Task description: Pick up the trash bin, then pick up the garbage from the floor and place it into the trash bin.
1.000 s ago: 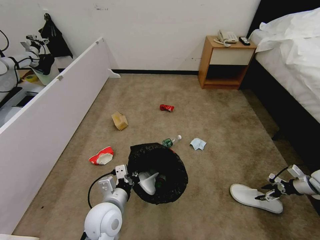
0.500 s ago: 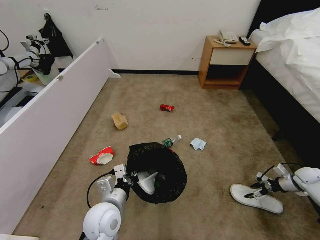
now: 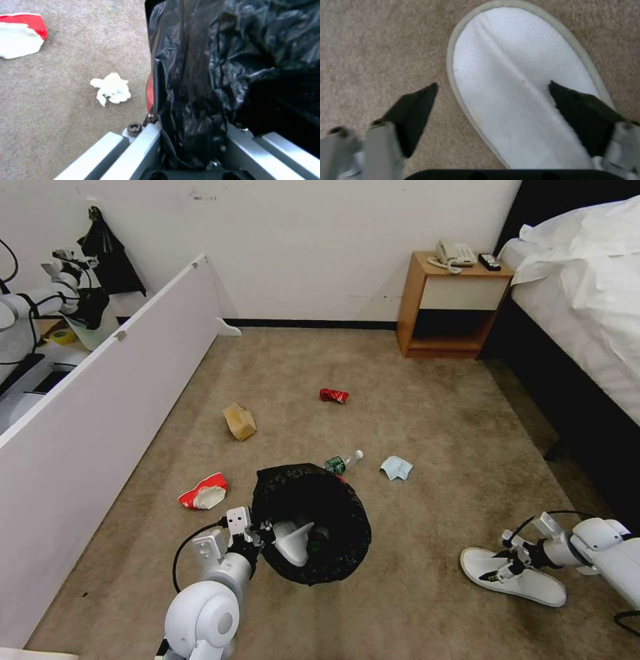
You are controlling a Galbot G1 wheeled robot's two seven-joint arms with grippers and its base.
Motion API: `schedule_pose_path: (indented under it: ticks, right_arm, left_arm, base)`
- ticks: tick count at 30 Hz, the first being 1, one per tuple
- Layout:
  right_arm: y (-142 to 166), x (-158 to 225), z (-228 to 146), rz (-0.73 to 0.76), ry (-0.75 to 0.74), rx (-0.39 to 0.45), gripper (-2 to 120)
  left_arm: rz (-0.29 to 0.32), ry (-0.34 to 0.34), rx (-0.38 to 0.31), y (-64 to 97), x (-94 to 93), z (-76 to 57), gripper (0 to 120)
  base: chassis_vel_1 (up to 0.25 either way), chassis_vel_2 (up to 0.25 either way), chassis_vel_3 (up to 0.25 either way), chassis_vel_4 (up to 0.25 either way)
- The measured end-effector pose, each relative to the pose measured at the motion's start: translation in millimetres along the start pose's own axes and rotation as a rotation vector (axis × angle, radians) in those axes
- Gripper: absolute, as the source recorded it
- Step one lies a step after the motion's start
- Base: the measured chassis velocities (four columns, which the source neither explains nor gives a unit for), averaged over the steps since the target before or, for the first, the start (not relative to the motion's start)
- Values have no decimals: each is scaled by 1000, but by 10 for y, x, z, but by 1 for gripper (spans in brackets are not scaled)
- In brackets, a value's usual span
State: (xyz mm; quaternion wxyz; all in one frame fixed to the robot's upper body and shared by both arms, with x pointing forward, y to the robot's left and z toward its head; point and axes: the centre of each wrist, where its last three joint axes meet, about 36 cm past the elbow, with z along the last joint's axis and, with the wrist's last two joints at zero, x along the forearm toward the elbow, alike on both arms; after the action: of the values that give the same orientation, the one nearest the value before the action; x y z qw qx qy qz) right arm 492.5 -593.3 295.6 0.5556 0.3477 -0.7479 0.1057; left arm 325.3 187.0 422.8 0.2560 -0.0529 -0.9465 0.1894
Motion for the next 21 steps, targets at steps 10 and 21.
schedule_pose_path:
  ticks: [10,21]
  right_arm:
    - [4,-15,-9,22,7,-2,47]
    - [3,59,1,48,8,-8,7]
  left_arm:
    - [1,1,0,20,-7,-26,0]
    - [4,1,-7,35,9,-44,0]
  base:
    - [0,0,0,0]
    - [0,0,0,0]
